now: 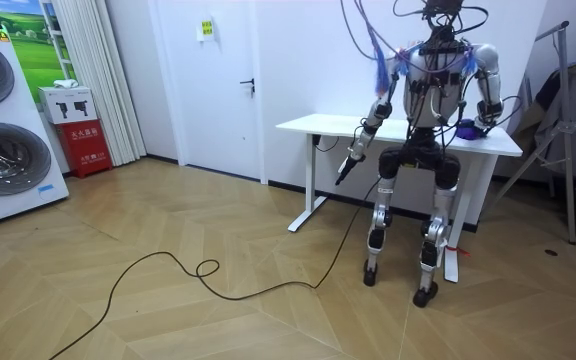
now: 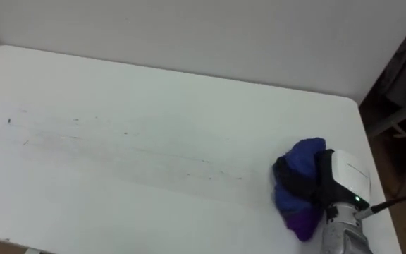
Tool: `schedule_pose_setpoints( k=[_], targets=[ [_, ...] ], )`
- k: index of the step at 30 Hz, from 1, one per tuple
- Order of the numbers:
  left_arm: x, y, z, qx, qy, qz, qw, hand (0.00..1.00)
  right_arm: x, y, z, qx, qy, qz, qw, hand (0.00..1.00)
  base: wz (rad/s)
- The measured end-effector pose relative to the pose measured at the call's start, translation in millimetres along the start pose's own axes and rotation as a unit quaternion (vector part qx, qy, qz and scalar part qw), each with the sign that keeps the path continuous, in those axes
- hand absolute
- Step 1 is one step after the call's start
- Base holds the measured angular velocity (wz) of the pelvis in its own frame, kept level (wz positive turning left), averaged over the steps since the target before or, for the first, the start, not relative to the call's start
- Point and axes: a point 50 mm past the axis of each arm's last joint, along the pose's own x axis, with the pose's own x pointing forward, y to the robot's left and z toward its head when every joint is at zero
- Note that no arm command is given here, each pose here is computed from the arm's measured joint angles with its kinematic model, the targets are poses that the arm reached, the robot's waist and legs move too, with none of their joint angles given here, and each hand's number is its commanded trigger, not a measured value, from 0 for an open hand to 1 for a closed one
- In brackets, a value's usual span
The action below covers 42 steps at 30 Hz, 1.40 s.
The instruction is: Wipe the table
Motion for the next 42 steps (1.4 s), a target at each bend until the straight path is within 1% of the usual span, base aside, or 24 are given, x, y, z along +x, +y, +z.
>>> schedule_pose_setpoints(
  k=[3, 9, 13, 18, 22, 28, 30, 35, 39, 42],
  targets=[
    [0.6, -0.1, 2.8, -0.002, -0.005, -0.002, 1.000, 0.00, -2.7, -3.6, 5.3, 0.004, -0.012, 0.007, 1.000, 0.00, -0.10],
    [1.1, -0.5, 5.2, -0.034, -0.008, -0.011, 0.999, 0.00, -0.3, -7.8, 7.2, 0.015, -0.016, 0.013, 1.000, 0.00, -0.02],
    [1.1, 1.1, 4.9, -0.053, -0.008, -0.011, 0.999, 0.00, 0.8, -12.5, 13.0, 0.037, -0.025, 0.014, 0.999, 0.00, -0.07],
    [2.1, 3.3, 9.9, -0.058, -0.020, -0.008, 0.998, 0.00, 1.7, -17.9, 20.8, 0.042, -0.042, 0.016, 0.998, 0.00, -0.06],
    [2.9, 5.3, 14.6, -0.061, -0.028, -0.005, 0.998, 0.00, 4.2, -31.3, 22.7, 0.060, -0.047, 0.007, 0.997, 0.00, -0.06],
    [2.7, 14.8, 8.9, -0.082, -0.023, 0.013, 0.996, 0.00, 8.2, -59.3, 14.9, 0.100, -0.036, -0.046, 0.993, 0.00, -0.08],
    [2.9, 17.7, 5.9, -0.090, -0.019, 0.019, 0.996, 0.00, 8.7, -71.3, 10.4, 0.125, -0.033, -0.069, 0.989, 0.00, -0.05],
    [1.4, 22.2, -4.0, -0.112, -0.004, 0.029, 0.993, 0.00, 7.8, -99.5, -16.0, 0.173, 0.008, -0.127, 0.977, 0.00, -0.04],
    [1.0, 24.4, -10.1, -0.121, 0.008, 0.036, 0.992, 0.00, 5.2, -110.5, -33.3, 0.186, 0.037, -0.155, 0.969, 0.00, -0.09],
    [0.5, 26.2, -14.5, -0.126, 0.015, 0.039, 0.991, 0.00, 1.3, -106.8, -67.7, 0.201, 0.109, -0.160, 0.960, 0.00, -0.03]
  ],
)
